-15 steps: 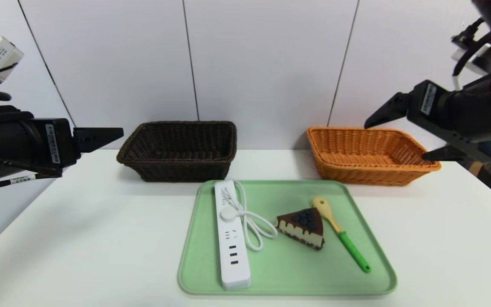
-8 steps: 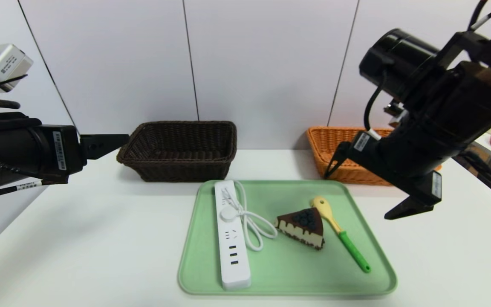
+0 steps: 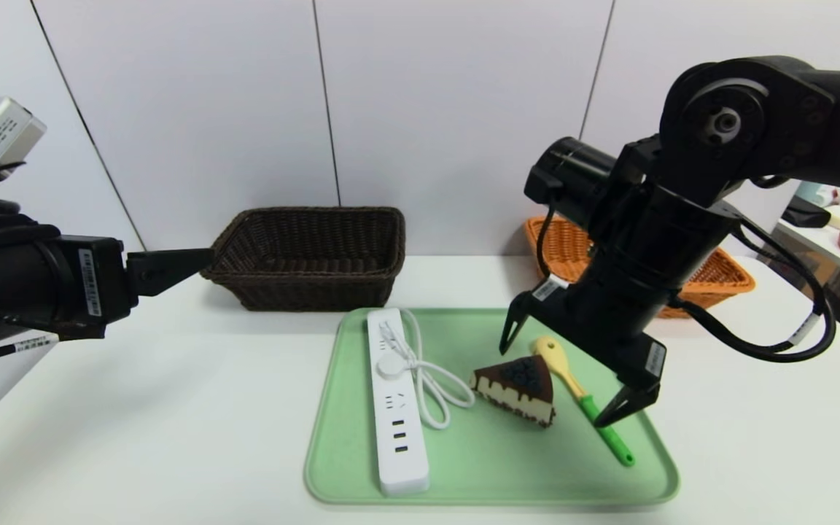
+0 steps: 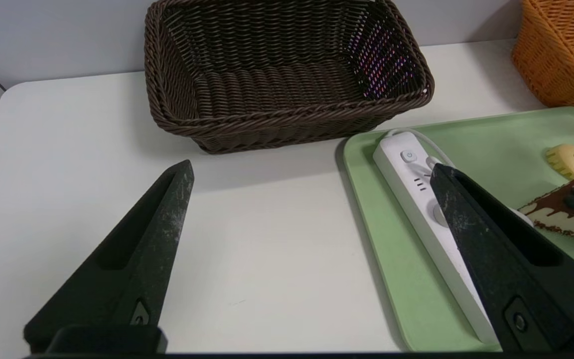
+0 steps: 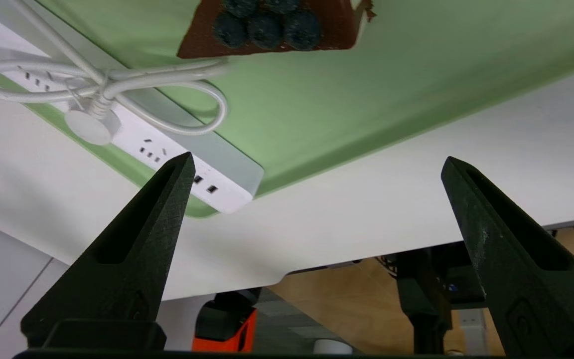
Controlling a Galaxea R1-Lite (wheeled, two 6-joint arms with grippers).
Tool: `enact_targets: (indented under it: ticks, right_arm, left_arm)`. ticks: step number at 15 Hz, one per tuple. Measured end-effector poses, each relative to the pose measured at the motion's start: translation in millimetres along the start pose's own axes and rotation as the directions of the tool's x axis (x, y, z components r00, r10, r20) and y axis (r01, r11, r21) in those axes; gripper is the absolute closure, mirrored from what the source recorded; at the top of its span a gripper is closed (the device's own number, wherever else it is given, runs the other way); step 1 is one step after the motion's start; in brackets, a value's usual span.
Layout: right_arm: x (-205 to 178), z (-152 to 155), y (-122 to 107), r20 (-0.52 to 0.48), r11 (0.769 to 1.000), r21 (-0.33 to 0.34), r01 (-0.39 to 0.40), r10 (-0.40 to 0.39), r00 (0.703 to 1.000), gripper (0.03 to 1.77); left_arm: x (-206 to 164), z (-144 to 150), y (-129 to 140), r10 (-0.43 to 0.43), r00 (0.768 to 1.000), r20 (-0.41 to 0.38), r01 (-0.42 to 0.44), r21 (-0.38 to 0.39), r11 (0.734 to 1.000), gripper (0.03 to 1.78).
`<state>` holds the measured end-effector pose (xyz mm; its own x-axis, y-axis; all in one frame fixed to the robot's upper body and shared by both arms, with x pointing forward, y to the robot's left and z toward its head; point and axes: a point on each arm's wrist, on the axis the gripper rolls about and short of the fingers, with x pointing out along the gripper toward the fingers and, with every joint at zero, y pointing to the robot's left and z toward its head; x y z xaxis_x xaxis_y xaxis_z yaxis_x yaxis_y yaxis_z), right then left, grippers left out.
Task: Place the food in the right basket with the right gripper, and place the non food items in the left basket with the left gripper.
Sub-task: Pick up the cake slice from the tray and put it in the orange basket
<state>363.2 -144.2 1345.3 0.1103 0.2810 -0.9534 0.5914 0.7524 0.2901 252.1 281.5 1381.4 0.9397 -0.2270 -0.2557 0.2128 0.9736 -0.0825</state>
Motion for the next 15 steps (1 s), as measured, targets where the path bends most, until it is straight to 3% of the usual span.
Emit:
enact_targets:
  ticks: [5,15]
  right_arm:
    - [13.5,9.7,4.1,-0.002,0.997,0.067,0.021,-0.021,1.000,0.09]
    - [52.4,34.2,15.0,-0.048,0.989,0.137,0.051,-0.044,0.998,0.09]
  left_arm:
    - [-3.7,-3.6,0.7,-0.001,1.000,-0.002,0.001,0.002,1.000,0.12]
    - [-6.1,-3.3,0.9,-0.004,1.000,0.004,0.004,0.003,1.000,0.12]
